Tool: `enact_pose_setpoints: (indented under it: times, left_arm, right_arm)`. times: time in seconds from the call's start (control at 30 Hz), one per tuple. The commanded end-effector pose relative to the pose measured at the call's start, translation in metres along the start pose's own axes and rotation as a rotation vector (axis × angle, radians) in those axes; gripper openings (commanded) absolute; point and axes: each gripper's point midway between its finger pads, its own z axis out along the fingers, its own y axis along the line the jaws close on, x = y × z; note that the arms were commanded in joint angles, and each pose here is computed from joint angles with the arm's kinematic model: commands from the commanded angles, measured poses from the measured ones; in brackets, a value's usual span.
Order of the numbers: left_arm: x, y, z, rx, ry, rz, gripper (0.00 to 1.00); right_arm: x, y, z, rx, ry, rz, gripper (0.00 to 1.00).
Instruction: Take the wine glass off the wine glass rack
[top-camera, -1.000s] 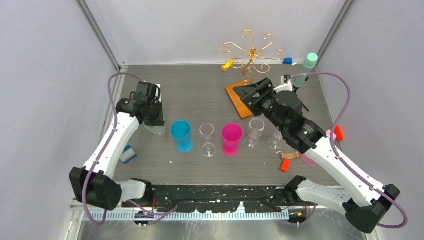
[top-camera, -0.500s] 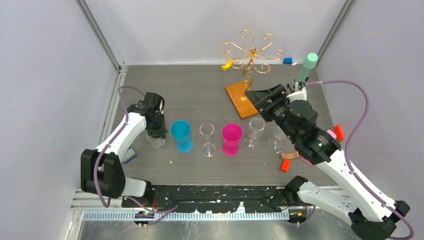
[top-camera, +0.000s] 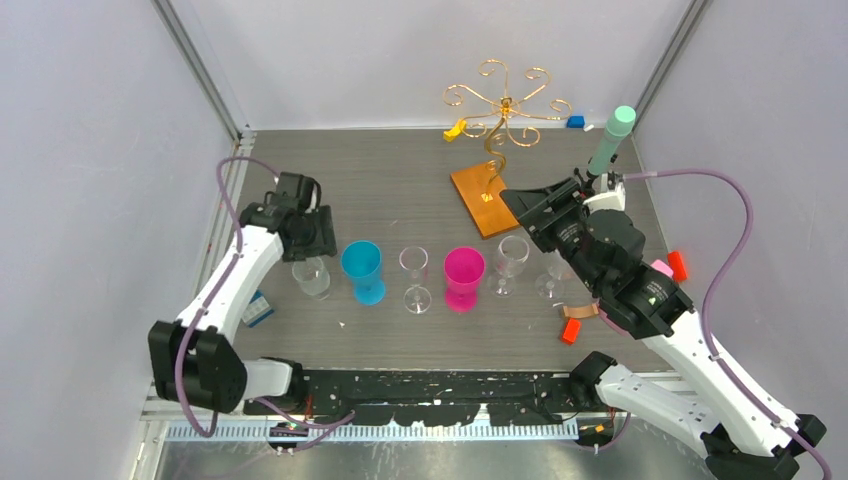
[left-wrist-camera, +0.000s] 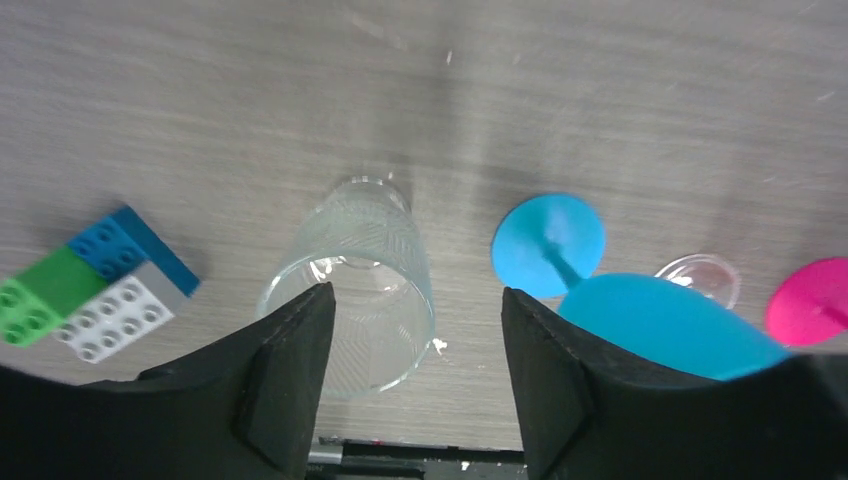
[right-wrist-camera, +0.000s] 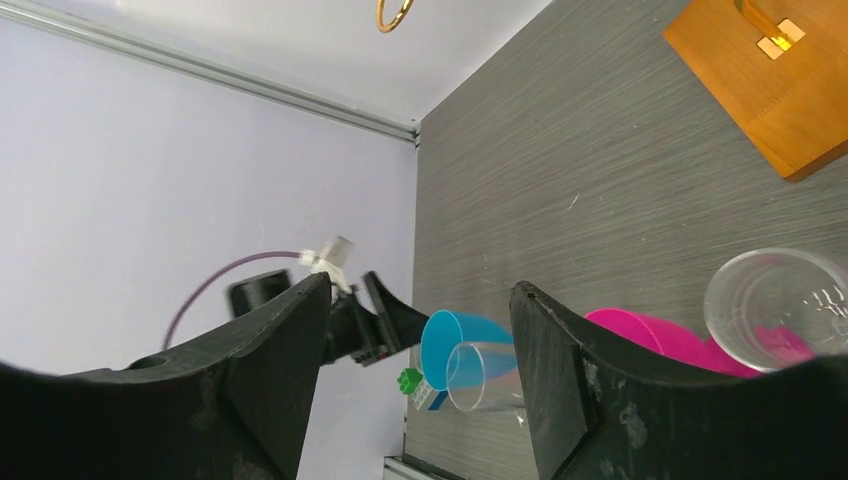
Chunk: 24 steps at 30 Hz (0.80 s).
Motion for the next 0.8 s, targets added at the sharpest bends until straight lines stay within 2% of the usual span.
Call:
enact_pose_setpoints:
  times: [0.0, 0.1, 0.13, 0.2, 0.4, 0.5, 0.6, 0.77]
  left_arm:
    - [-0.051, 0.001, -0.067, 0.023, -0.229, 0.006, 0.67]
    - [-0.054, 0.0, -0.097, 0.053, -0.273, 0.007, 0.74]
    - [-0.054, 0.001, -0.105, 0.059, -0.288, 0.003, 0.8]
    - [-0.05, 0.004, -0.123, 0.066, -0.303, 0.003, 0.98]
    - [-0.042, 0.013, -0.191, 0.109, -0.423, 0.039, 1.0]
    - [-0.04, 0.021, -0.224, 0.109, -0.51, 0.039, 1.0]
    - [-0.039, 0.031, -0.253, 0.102, -0.608, 0.037, 1.0]
    - [-0.04, 0.041, -0.293, 0.113, -0.773, 0.024, 1.0]
  right_arm:
    - [-0.015, 0.003, -0.006, 0.014, -0.053, -0.024, 0.71]
    - [-0.023, -0.001, -0.012, 0.033, -0.083, -0.039, 0.71]
    - [-0.027, -0.002, -0.016, 0.029, -0.097, -0.057, 0.71]
    - [-0.039, -0.005, -0.024, 0.044, -0.142, -0.116, 0.72]
    - [-0.106, -0.031, -0.075, 0.268, -0.354, -0.361, 0.78]
    - [-0.14, -0.041, -0.111, 0.37, -0.464, -0.447, 0.86]
    - [-0.175, -0.048, -0.157, 0.432, -0.597, -0.463, 0.89]
    - [-0.208, -0.054, -0.216, 0.426, -0.762, -0.418, 0.9]
